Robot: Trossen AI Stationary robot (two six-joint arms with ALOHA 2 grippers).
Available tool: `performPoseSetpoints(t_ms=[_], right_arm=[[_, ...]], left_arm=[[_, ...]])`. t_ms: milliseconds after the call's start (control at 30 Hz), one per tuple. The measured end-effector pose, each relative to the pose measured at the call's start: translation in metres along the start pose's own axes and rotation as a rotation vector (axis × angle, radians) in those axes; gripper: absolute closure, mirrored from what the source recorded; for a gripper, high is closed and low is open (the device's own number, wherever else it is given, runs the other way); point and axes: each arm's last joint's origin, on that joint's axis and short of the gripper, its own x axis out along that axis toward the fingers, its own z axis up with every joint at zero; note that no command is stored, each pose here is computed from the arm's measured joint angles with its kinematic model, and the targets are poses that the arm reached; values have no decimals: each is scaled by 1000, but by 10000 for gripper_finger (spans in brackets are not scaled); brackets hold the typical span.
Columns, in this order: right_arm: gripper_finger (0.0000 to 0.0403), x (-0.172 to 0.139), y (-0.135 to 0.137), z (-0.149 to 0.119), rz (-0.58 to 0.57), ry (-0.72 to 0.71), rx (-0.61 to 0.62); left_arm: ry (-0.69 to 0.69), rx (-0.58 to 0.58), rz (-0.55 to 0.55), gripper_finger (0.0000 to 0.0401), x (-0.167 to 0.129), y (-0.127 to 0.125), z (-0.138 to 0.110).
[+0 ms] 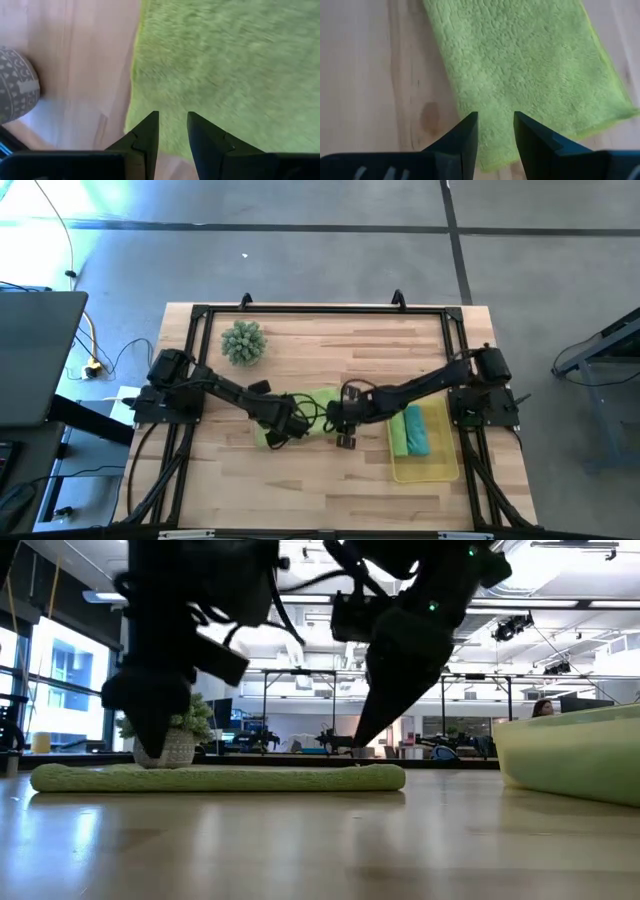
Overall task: Roll microfiber towels into tight, uniform cylinder then place into a basket
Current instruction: Roll the light green cloth
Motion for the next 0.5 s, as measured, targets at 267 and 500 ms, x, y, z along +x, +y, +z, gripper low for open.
performPoseSetpoints(t_ms=[267, 500], right_arm=[[286, 28, 13, -13, -89, 30, 38], [286, 35, 0, -16, -164, 83, -87]], left_arm=[[83, -8, -55, 311, 24, 9, -2], [98, -87, -149, 312, 24, -6, -12]])
